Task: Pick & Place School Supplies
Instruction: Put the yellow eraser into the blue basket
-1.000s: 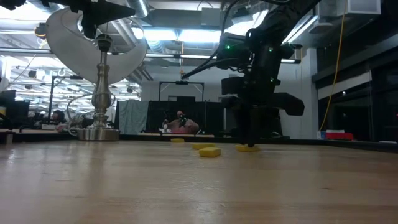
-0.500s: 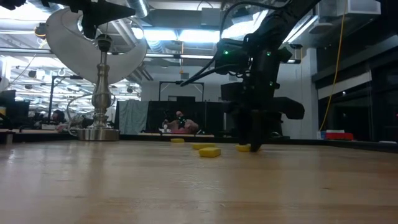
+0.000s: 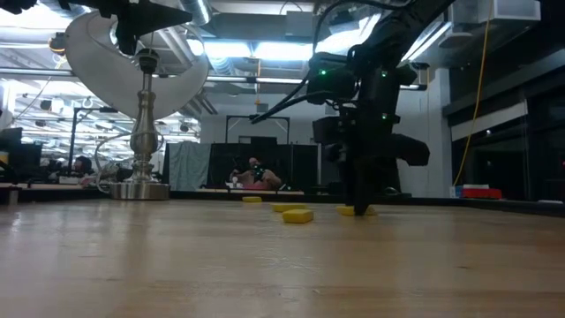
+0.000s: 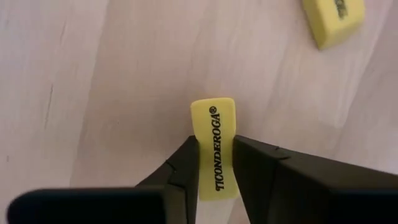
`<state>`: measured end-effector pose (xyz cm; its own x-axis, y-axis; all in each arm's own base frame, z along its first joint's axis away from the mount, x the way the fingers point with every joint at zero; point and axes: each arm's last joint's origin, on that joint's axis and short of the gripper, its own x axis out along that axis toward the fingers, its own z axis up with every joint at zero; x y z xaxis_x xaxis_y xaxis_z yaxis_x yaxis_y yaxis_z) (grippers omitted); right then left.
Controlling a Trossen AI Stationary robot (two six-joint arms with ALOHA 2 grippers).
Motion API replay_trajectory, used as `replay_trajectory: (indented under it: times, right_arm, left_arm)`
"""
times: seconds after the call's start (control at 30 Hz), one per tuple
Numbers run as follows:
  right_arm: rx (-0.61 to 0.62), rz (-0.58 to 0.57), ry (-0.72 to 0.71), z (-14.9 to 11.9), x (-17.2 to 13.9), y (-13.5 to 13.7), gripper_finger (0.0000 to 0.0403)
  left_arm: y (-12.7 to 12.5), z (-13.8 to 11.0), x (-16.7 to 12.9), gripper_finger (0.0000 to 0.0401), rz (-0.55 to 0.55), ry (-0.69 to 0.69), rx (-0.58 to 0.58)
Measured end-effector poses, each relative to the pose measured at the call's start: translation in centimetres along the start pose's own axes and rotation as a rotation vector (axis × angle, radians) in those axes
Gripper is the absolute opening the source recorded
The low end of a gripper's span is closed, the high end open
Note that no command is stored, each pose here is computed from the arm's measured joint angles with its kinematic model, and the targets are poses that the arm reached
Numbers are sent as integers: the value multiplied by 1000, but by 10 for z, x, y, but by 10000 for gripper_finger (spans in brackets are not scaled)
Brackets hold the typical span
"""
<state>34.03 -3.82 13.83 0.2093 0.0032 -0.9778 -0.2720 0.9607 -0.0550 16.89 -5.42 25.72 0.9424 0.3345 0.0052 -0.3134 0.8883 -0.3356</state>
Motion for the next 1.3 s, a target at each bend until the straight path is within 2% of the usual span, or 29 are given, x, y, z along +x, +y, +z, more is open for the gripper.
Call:
replay_trajectory:
  times: [0.17, 0.3, 0.53, 0.73, 1.0, 1.2, 1.3]
  right_arm:
    - [71, 9, -41, 15, -25, 9, 97]
    - [165, 111, -18, 17, -38, 25, 94]
    - [305, 239, 94, 16, -53, 76, 89]
    - [408, 255, 125, 18, -67, 132, 91]
    - [564, 226, 258, -6, -91, 211, 91]
    - [763, 159, 279, -35, -123, 248, 91]
    - [818, 124, 296, -51, -134, 267, 91]
  left_arm:
    - [0, 0, 0, 180, -7, 2, 7]
    - [-1, 0, 0, 180, -22, 8, 2]
    - [-2, -1, 0, 180, -58, 21, 9]
    - [-4, -2, 0, 180, -129, 51, 12]
    - [-6, -4, -1, 180, -217, 96, 20]
    - [-6, -6, -1, 180, -243, 120, 23]
    - [-6, -6, -1, 180, -244, 119, 22]
